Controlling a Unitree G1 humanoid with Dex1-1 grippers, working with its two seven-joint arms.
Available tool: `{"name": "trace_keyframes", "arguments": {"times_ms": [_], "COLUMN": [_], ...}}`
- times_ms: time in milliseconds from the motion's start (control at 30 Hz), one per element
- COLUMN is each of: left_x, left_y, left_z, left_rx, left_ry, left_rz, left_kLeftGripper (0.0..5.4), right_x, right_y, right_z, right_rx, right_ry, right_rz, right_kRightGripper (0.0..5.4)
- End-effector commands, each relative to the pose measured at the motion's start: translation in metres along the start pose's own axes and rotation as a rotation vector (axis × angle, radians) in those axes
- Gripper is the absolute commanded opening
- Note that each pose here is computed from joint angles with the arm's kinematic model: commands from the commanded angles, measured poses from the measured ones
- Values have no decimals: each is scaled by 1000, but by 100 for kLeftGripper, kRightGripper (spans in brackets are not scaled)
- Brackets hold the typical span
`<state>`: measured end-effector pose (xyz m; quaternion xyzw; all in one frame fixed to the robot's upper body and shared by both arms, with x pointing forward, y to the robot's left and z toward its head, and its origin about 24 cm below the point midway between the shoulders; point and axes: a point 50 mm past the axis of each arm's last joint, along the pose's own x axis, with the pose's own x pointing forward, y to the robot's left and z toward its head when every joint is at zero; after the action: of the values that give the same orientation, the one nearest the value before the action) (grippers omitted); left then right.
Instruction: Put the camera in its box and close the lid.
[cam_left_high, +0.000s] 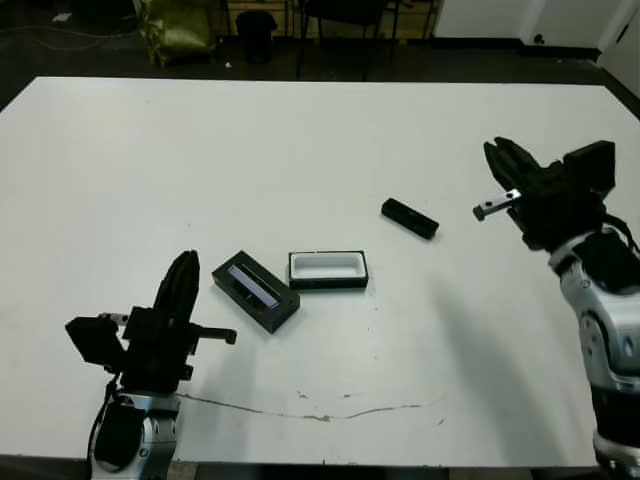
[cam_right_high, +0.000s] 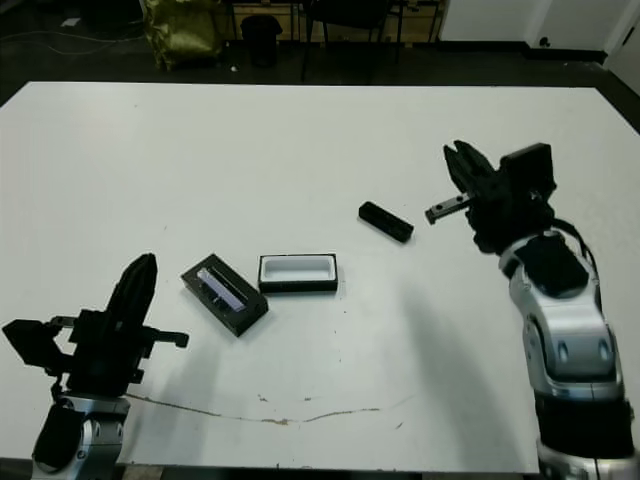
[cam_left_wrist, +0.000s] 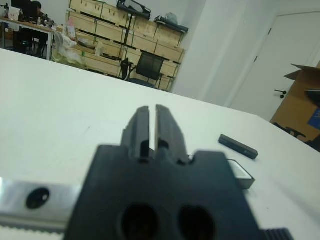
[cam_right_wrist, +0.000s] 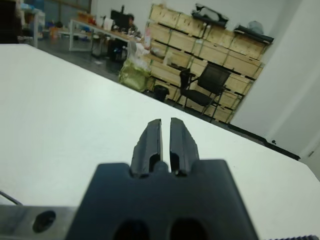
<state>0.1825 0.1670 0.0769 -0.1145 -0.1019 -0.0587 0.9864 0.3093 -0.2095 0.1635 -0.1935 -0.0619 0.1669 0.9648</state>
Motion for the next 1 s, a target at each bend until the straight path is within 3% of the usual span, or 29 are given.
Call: {"name": "trace_keyframes", "arguments": {"times_ms": [33,300,467,700,800,1000], "left_x": [-5,-6,-6,-6,-6,-5], "left_y": [2,3,3,3,2,3], "left_z": [-7,-8,-9,-9,-10,-10], "left_rx": [7,0,-1,6,4,2], "left_ry": [35,41,39,35,36,38], "left_rz": [18,24,24,20,19,18], "left_kLeftGripper": [3,3,3,3,0,0], "right_x": [8,29,34,38,38,38], "right_y": [-6,-16,-19,-22,-23,-21], "right_z": [-6,-23,-30,-37,-39,-45], "right_rx": [-49,-72,-125,-104,-79,-44], "right_ry": [40,93,149,241,261,279], "right_rz": [48,205,287,388,424,532], "right_kRightGripper": [0,0,0,0,38,167]}}
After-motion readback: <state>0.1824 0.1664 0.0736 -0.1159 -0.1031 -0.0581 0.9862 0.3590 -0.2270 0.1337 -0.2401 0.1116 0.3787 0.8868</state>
